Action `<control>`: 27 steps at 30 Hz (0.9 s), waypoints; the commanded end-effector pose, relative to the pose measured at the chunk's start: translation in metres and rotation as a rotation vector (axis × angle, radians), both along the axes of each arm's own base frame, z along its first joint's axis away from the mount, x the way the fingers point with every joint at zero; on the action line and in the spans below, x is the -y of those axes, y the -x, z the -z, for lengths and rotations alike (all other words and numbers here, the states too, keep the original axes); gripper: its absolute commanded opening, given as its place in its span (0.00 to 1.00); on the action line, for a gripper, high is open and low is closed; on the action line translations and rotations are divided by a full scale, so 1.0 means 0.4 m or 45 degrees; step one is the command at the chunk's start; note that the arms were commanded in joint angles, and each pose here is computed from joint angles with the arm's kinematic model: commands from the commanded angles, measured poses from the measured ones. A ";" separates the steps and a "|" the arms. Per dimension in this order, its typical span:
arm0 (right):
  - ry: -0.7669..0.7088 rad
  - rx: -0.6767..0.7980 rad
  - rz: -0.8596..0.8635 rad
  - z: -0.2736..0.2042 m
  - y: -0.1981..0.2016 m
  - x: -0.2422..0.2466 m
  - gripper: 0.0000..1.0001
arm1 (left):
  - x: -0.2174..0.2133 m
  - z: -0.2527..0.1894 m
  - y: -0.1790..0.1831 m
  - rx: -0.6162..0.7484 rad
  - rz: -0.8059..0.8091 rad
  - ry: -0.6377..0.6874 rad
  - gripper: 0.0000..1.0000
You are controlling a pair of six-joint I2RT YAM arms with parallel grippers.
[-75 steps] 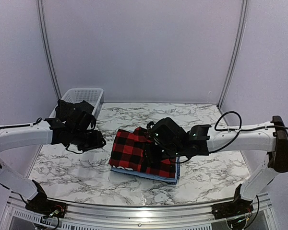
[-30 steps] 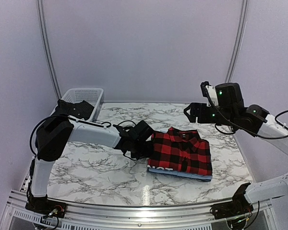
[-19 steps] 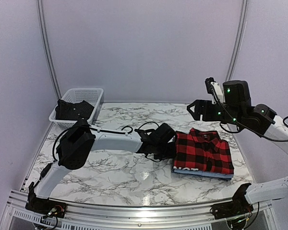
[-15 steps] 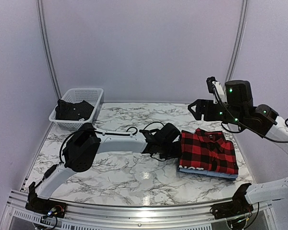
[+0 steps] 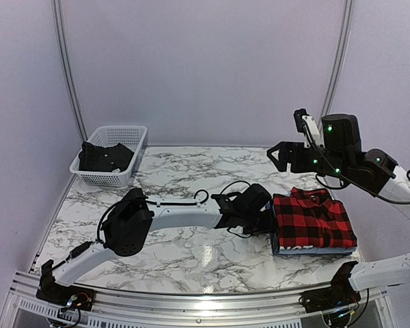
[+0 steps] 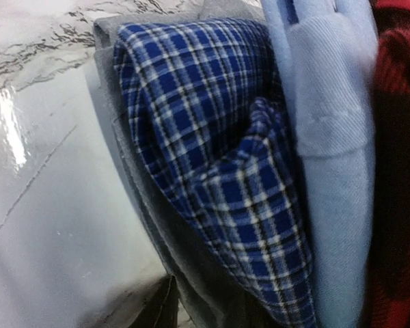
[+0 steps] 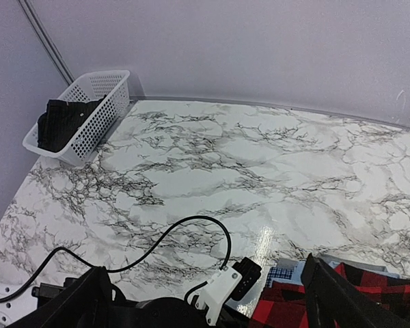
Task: Fold and stack the long sleeve shirts
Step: Move the square-folded shirt to the corner of the board, then reset both arms
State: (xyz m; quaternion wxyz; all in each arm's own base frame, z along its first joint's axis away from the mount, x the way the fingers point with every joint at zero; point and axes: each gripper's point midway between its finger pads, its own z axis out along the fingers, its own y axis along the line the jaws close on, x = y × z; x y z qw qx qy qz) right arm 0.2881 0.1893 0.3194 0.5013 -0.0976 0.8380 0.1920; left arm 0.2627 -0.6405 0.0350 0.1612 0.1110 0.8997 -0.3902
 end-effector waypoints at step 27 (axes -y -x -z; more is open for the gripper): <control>-0.060 0.097 0.087 -0.037 -0.129 -0.057 0.98 | -0.656 -0.437 -0.244 0.532 -0.393 -0.178 0.62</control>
